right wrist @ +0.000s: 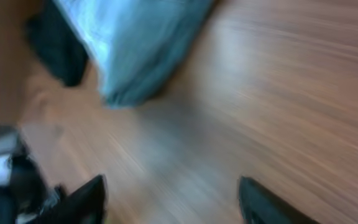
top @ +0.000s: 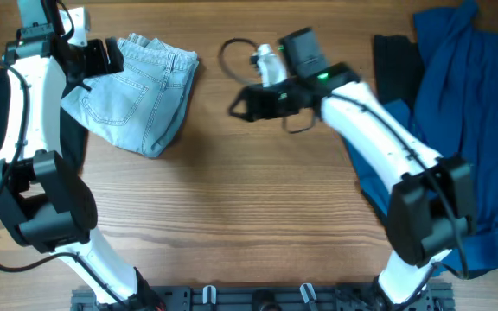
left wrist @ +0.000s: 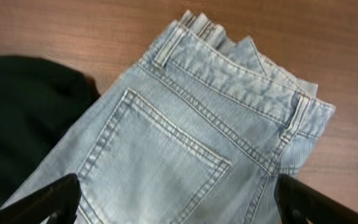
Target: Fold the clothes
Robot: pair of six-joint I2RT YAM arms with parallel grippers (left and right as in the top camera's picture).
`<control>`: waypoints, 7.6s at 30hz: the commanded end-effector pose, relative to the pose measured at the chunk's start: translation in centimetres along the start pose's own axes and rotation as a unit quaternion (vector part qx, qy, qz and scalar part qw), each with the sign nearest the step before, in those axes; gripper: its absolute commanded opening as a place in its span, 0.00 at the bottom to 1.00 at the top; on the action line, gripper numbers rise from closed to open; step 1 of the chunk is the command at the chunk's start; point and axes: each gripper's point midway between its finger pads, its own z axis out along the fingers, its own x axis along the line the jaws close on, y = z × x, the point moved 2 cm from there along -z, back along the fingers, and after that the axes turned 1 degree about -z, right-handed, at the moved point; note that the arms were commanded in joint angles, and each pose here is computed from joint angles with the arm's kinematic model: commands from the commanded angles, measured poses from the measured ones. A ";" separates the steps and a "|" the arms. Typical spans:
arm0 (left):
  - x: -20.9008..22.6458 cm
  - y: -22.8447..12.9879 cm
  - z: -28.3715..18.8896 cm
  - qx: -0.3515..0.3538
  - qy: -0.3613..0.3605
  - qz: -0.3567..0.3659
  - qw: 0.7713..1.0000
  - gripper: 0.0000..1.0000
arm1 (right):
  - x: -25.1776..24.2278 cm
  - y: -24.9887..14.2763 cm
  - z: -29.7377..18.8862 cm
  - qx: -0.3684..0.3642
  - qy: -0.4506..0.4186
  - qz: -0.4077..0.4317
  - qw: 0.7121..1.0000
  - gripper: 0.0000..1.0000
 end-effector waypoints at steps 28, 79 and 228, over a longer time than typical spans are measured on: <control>-3.0 -10.1 8.3 0.182 -0.044 -0.065 0.980 0.95 | 1.7 -1.1 21.7 -0.032 0.053 0.072 0.996 0.29; -5.9 -16.0 10.8 0.297 -0.205 -0.151 0.920 0.97 | -14.4 -0.6 -16.0 -0.039 -0.236 0.188 0.952 0.14; -10.0 -21.5 -14.2 -0.128 -0.103 0.053 0.985 1.00 | -8.7 -18.2 -21.5 -0.472 -0.365 -0.300 0.745 1.00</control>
